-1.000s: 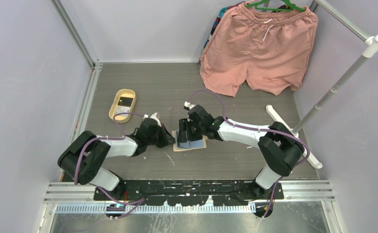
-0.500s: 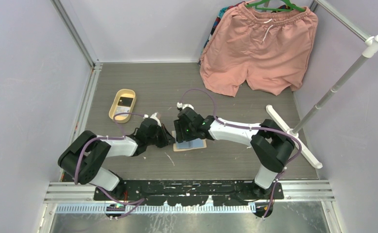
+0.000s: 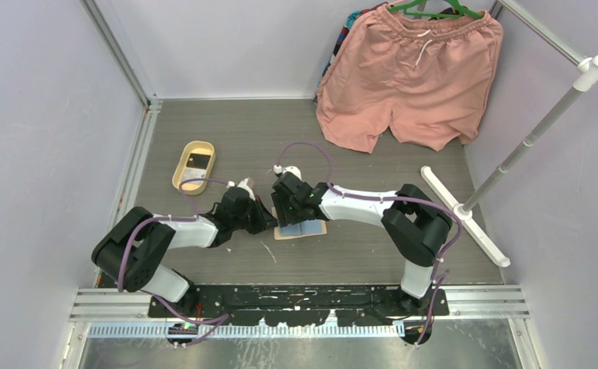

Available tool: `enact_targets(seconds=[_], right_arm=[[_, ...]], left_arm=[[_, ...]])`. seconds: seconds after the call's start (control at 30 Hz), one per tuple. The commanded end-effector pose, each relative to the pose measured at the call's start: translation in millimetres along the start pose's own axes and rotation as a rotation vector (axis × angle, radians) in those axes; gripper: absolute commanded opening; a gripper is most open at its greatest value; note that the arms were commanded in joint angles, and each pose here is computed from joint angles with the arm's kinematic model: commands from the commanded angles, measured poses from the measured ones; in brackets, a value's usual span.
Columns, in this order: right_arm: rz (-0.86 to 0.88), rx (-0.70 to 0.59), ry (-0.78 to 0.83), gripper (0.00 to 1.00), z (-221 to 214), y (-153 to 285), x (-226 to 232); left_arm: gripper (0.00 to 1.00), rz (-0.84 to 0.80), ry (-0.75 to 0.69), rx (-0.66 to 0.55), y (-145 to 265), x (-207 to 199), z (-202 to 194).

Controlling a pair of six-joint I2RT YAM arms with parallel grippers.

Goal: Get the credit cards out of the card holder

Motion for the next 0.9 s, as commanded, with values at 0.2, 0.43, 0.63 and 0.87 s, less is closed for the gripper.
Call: enact_targets(seconds=[0.2,0.43,0.63,0.87], right_arm=[[-0.071,-0.020,0.002,0.59,-12.6,-6.0,-19.7],[-0.155,-0.024,0.031,0.60,-21.6,-4.0,-40.9],[-0.195,-0.036,0.037,0.61,-19.6,0.0,-51.5],[-0.245,-0.048,0.032,0.61,-17.3,3.2,-63.1]], left_arm=[[0.00,0.107,-0.006,0.052,-0.5,21.3,-17.3],[0.00,0.111,-0.008,0.050,0.8,20.9,-16.0],[0.00,0.113,-0.009,0.052,1.0,21.1,-16.1],[0.00,0.116,-0.015,0.058,2.2,21.5,-17.1]])
Point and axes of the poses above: each gripper's point midway between its finger pads, its own y axis back along the fingers, its own x axis along the line the jaws close on, z = x × y, the point moved 7 cm from there along y, back along the fingers, and after that the axes turned 15 degrees about -y, right-handed, at the moved point
